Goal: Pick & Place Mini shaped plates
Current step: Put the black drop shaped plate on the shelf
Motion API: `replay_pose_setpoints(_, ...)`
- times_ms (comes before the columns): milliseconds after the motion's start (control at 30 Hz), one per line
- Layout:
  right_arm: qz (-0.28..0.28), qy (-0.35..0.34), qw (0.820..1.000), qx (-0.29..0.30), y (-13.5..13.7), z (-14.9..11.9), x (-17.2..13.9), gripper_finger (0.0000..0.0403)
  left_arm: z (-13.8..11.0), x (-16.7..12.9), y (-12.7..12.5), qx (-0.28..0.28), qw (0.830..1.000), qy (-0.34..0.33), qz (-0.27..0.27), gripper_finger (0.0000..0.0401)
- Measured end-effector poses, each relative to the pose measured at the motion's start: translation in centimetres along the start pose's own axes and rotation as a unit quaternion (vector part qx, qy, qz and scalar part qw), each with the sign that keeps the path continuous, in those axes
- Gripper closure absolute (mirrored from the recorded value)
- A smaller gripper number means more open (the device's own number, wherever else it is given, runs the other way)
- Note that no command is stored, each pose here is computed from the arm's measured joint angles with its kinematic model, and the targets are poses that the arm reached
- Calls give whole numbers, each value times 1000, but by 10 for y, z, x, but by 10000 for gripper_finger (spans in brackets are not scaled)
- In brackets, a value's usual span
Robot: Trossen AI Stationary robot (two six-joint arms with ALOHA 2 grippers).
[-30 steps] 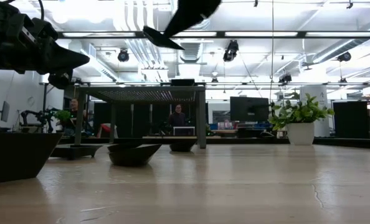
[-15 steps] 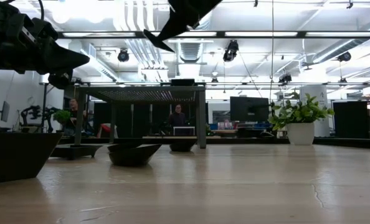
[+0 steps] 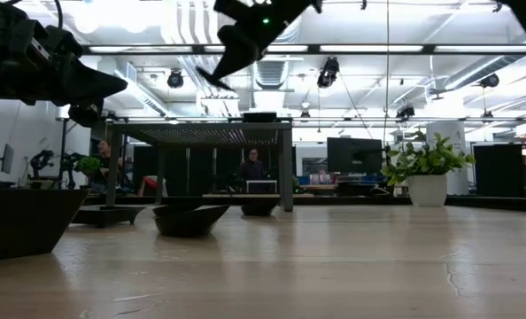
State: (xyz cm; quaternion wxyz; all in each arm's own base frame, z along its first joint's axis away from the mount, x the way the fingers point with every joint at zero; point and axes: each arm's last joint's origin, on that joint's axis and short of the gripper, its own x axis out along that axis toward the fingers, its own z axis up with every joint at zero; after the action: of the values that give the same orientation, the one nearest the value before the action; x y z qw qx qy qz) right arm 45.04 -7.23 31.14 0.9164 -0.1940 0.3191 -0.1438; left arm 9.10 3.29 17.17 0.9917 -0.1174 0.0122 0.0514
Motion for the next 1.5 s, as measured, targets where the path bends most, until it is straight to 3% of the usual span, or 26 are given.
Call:
replay_pose_setpoints(200,16,37,999,-17,-6,10,32,395,0,0,0,-1,1000,3,1,398)
replay_pose_setpoints(533,29,127,991,-27,-14,2,68,395,-1,1,0,-2,1000,4,1,398)
replay_pose_setpoints(667,9,154,987,-40,-13,-3,69,394,-1,1,0,-2,1000,4,1,398)
replay_pose_setpoints(1500,21,150,985,-81,-7,0,66,394,-1,1,0,-2,1000,4,1,398)
